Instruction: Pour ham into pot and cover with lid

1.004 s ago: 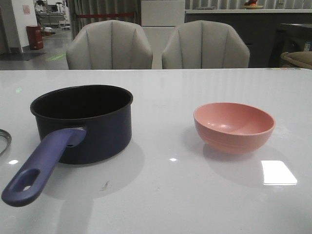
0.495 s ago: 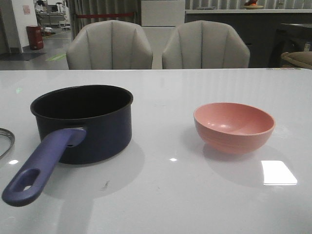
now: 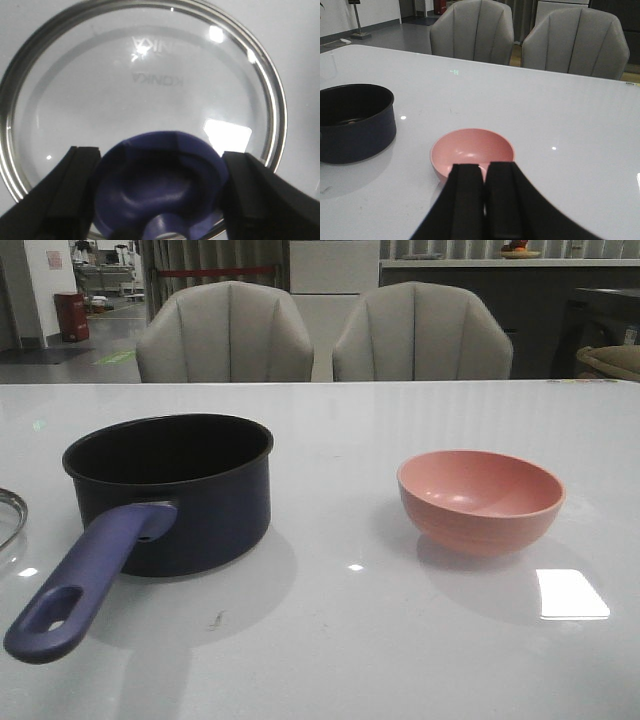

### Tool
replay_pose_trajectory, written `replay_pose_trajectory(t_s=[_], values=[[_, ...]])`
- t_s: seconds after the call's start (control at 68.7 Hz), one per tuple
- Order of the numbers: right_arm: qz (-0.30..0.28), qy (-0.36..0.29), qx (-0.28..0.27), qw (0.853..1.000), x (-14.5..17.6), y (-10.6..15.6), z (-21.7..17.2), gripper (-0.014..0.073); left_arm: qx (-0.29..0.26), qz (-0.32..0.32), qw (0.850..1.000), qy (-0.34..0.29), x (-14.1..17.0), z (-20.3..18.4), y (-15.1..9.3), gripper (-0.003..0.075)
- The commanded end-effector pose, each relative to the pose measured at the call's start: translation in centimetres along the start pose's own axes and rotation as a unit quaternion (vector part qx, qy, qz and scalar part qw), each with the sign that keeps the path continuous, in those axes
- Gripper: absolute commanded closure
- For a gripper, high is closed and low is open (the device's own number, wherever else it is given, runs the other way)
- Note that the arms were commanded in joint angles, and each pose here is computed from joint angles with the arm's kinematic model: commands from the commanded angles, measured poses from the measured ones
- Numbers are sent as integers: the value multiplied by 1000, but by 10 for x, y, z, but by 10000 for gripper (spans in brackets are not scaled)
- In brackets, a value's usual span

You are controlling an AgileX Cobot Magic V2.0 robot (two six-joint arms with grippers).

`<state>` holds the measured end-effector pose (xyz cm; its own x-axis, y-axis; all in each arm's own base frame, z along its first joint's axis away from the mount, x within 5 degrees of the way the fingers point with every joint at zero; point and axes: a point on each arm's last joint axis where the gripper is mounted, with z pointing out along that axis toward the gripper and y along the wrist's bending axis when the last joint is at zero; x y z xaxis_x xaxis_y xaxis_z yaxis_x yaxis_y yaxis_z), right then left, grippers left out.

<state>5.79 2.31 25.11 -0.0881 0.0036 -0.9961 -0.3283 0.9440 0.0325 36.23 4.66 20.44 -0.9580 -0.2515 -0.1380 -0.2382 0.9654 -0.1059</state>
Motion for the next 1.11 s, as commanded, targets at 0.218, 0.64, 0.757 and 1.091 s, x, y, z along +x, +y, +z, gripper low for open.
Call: replay_pose_trajectory(t_s=[0.218, 0.64, 0.757, 1.091], values=[[-2, -42, 10, 999, -15, -2, -1, 442, 13, 14, 995, -98, -12, -70, -8, 453], [-2, -42, 10, 999, -15, -2, -1, 442, 71, 129, 971, -189, -12, -154, -77, 453], [-2, -42, 10, 999, -15, -2, -1, 442, 87, 172, 963, -189, -4, -157, -110, 453], [-2, -42, 10, 999, -15, -2, -1, 442, 105, 255, 951, -142, 8, -132, -177, 453]])
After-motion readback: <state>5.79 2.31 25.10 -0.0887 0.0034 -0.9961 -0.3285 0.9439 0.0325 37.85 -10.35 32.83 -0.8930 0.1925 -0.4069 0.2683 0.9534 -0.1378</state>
